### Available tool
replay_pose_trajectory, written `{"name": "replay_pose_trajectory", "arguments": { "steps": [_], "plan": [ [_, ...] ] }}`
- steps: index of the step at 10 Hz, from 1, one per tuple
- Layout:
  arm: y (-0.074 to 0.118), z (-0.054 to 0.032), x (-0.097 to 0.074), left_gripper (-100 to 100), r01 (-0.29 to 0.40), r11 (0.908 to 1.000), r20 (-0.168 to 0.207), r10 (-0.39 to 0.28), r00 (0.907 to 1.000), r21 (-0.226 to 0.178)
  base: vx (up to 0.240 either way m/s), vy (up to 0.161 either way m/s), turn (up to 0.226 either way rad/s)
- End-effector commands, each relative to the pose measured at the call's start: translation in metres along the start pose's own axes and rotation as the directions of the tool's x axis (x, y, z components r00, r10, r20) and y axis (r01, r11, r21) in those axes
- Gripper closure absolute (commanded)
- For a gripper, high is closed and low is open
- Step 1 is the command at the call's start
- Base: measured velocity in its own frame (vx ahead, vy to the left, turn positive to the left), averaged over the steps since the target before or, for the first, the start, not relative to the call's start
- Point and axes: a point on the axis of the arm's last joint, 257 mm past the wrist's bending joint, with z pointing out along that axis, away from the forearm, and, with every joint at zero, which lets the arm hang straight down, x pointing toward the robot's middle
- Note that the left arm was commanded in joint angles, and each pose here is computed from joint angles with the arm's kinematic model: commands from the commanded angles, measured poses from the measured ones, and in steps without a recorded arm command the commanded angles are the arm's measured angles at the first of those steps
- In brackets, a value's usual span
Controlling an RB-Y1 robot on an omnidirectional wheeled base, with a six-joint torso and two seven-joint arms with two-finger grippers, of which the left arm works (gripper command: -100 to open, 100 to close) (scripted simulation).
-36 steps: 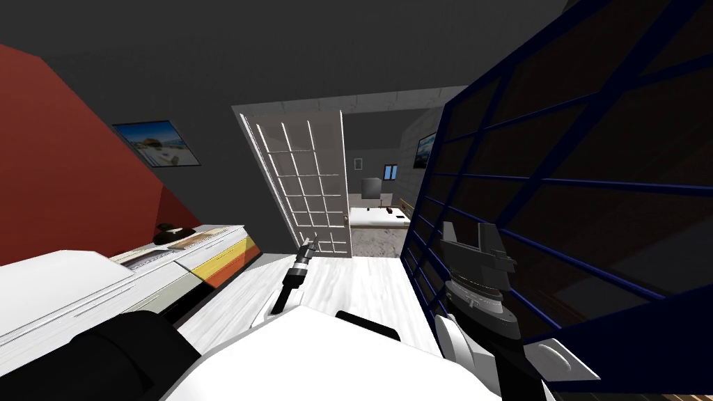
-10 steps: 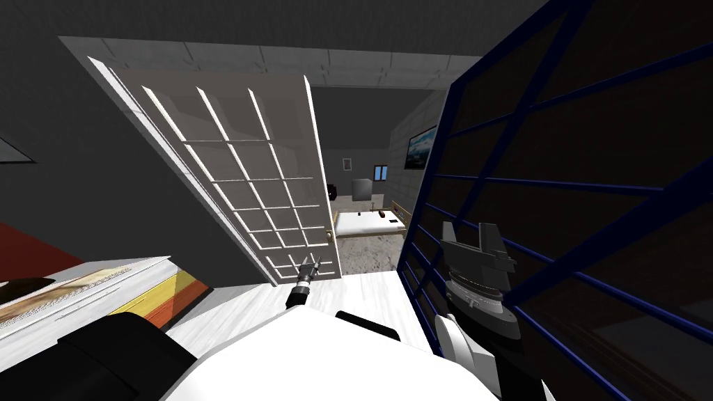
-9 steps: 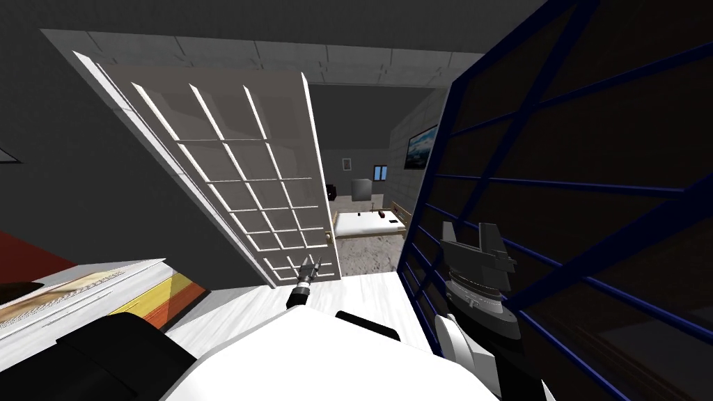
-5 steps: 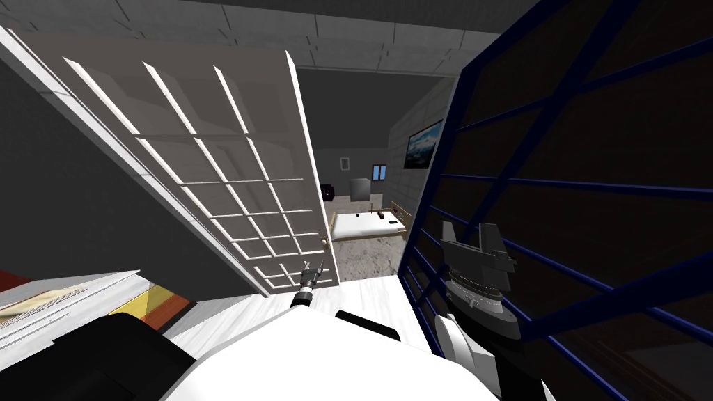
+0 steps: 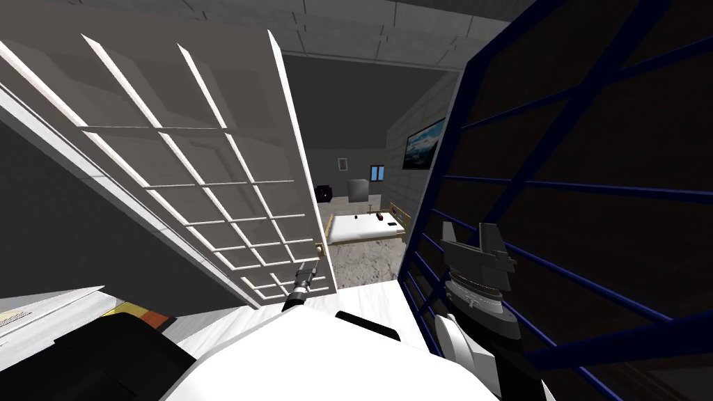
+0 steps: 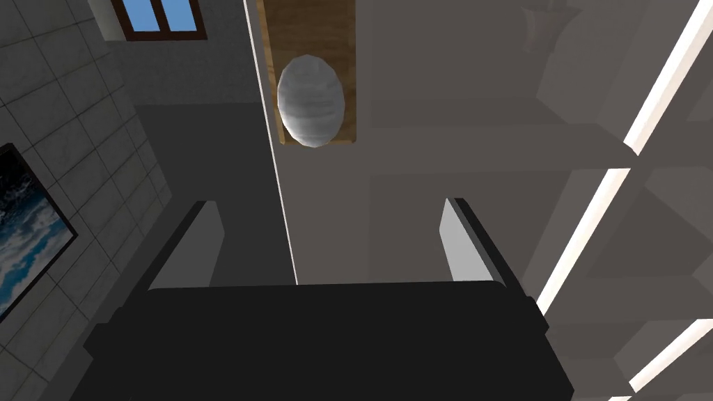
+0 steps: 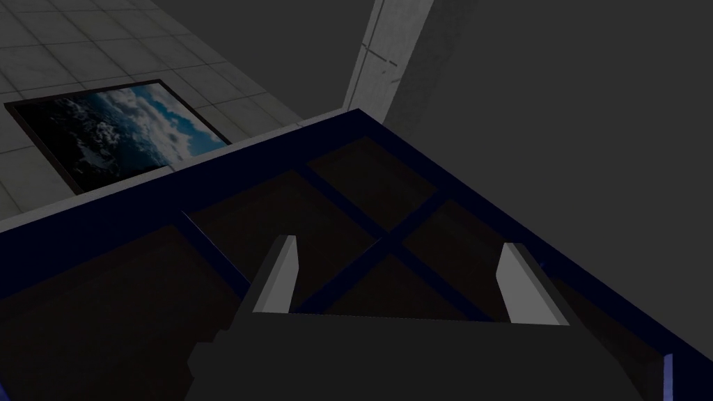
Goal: Pull the door open
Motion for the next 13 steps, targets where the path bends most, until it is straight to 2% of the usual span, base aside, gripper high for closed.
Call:
{"name": "replay_pose_trajectory", "arguments": {
  "steps": [1, 3, 6, 7, 8, 13],
  "plan": [
    [0.017, 0.0003, 0.0, -100, -0.006, 0.9999, 0.0, 0.006, 1.0, -0.014, 0.176, 0.004, -0.083],
    [0.024, -0.0008, 0.001, -100, -0.003, 0.9998, -0.001, 0.003, 1.0, -0.021, 0.142, 0.009, -0.045],
    [0.035, -0.0077, 0.007, -100, 0.029, 0.9983, -0.01, -0.029, 0.9995, -0.051, 0.204, 0.023, -0.08],
    [0.034, -0.0059, 0.005, -100, 0.02, 0.9988, -0.008, -0.02, 0.9998, -0.045, 0.078, 0.01, 0.023],
    [0.034, -0.0059, 0.005, 100, 0.02, 0.9988, -0.008, -0.02, 0.9998, -0.045, -0.026, -0.013, 0.005],
    [0.034, -0.0059, 0.005, 100, 0.02, 0.9988, -0.008, -0.02, 0.9998, -0.045, -0.012, -0.003, -0.007]
  ]
}}
